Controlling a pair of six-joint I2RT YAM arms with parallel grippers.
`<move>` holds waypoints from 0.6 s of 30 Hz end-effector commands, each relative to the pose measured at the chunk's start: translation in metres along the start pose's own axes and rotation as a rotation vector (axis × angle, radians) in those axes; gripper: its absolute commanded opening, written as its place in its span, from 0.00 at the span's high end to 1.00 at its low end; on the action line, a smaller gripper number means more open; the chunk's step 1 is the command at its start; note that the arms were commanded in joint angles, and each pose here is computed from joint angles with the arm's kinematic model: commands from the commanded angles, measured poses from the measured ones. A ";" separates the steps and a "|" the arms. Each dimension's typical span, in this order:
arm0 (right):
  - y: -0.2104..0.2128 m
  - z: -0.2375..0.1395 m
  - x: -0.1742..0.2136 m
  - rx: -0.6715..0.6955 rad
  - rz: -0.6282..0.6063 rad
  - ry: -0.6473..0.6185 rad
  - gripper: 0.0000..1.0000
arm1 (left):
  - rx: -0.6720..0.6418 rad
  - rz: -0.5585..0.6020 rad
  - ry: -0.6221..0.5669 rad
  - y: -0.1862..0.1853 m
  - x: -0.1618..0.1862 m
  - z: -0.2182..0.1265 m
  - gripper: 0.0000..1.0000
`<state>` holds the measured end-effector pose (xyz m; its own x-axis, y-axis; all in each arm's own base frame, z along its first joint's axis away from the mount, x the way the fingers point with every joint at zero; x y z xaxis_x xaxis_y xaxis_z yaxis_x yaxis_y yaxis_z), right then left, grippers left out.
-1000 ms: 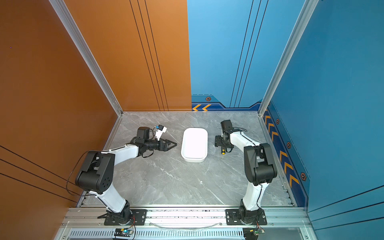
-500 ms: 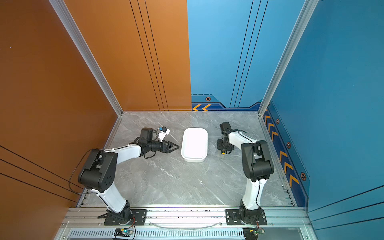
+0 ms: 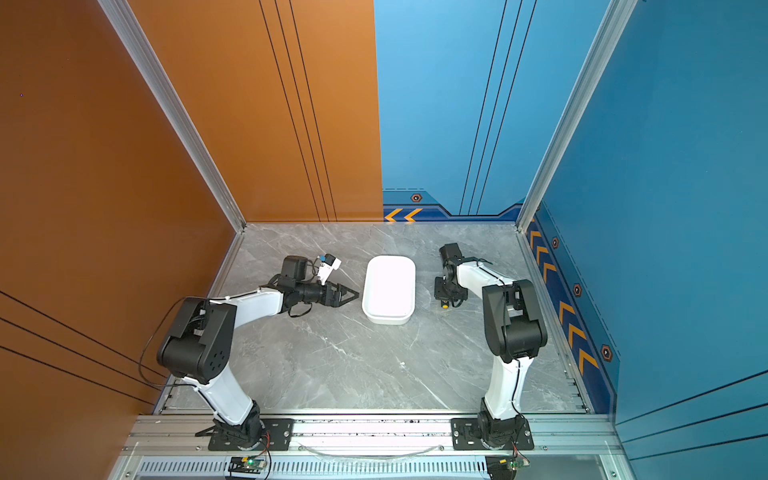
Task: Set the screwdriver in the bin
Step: 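Close the right gripper on the screwdriver handle and lift it, then carry the screwdriver with the right gripper over the white bin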
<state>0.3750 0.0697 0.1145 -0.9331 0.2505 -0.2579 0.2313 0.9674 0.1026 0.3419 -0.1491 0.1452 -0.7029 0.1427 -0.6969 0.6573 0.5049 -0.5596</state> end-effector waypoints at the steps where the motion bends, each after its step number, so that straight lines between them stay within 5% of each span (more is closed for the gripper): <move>1: 0.006 -0.033 -0.005 -0.041 0.026 -0.032 1.00 | -0.003 0.011 0.010 0.002 -0.002 0.002 0.02; 12: 0.052 -0.149 -0.008 -0.188 -0.001 -0.162 1.00 | -0.026 0.024 -0.032 0.001 -0.008 -0.014 0.02; 18: 0.104 -0.159 0.007 -0.276 0.028 -0.137 1.00 | -0.027 0.017 -0.058 0.003 -0.009 -0.020 0.02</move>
<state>0.3559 0.1501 0.2881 -0.8431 0.2531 -0.4744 0.0867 0.9347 0.3447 0.3475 -0.1350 0.1524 -0.6911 0.1103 -0.7143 0.6486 0.5305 -0.5457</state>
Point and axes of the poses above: each gripper's point midway between its finger pads, its own z axis out along the fingers, its own y axis along the line the jaws close on, x = y × z, the point moved 9 cm from there along -z, back along the fingers, and after that the axes turned 8 degrees about z, right-handed, at the moved point
